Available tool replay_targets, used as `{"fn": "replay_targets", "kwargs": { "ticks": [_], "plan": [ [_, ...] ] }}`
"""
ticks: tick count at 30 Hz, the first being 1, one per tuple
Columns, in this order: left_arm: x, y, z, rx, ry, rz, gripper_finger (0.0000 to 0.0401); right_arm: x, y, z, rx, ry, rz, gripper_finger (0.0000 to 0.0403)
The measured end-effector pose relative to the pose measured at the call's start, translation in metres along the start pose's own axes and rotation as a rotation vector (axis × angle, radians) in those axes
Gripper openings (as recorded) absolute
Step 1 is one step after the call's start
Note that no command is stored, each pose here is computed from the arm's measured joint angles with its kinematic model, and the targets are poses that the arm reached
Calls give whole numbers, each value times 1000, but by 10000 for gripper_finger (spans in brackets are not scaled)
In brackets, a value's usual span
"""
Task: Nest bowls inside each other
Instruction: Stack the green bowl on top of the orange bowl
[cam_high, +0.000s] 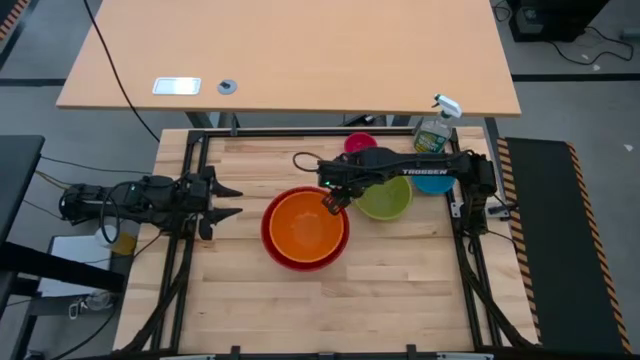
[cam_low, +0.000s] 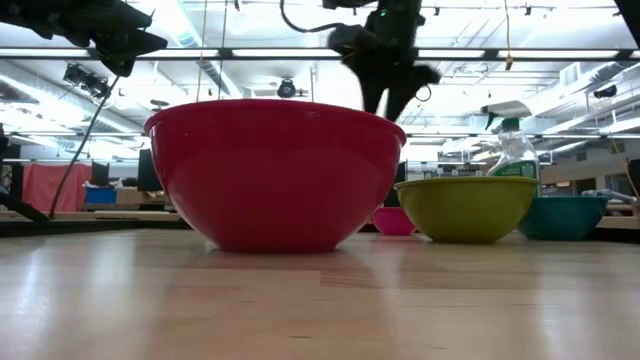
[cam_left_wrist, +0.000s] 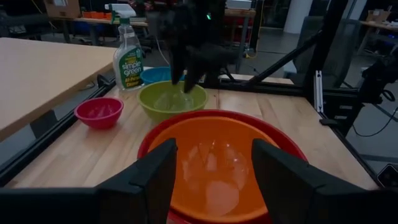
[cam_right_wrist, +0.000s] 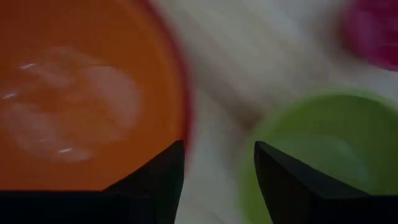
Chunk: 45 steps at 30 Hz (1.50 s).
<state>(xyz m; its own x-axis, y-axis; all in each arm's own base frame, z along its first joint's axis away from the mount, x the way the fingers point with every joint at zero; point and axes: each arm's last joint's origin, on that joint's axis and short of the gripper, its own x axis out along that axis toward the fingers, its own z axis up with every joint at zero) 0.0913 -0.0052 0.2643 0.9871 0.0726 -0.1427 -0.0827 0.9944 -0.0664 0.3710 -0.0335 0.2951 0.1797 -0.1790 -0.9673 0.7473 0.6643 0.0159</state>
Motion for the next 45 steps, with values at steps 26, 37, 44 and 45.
{"fn": "replay_targets", "kwargs": {
  "ticks": [26,37,44,45],
  "plan": [
    [0,0,-6,-40,59,-19,210,31,-3,-58,-399,287,-237,197],
    [0,0,-8,-83,78,-16,210,42,5,-72,-407,274,-239,200],
    [0,0,-8,-82,78,-16,210,70,-5,-87,-402,295,-248,200],
    [0,0,-8,-81,79,-16,210,73,-6,-89,-402,294,-247,200]
  ]
}}
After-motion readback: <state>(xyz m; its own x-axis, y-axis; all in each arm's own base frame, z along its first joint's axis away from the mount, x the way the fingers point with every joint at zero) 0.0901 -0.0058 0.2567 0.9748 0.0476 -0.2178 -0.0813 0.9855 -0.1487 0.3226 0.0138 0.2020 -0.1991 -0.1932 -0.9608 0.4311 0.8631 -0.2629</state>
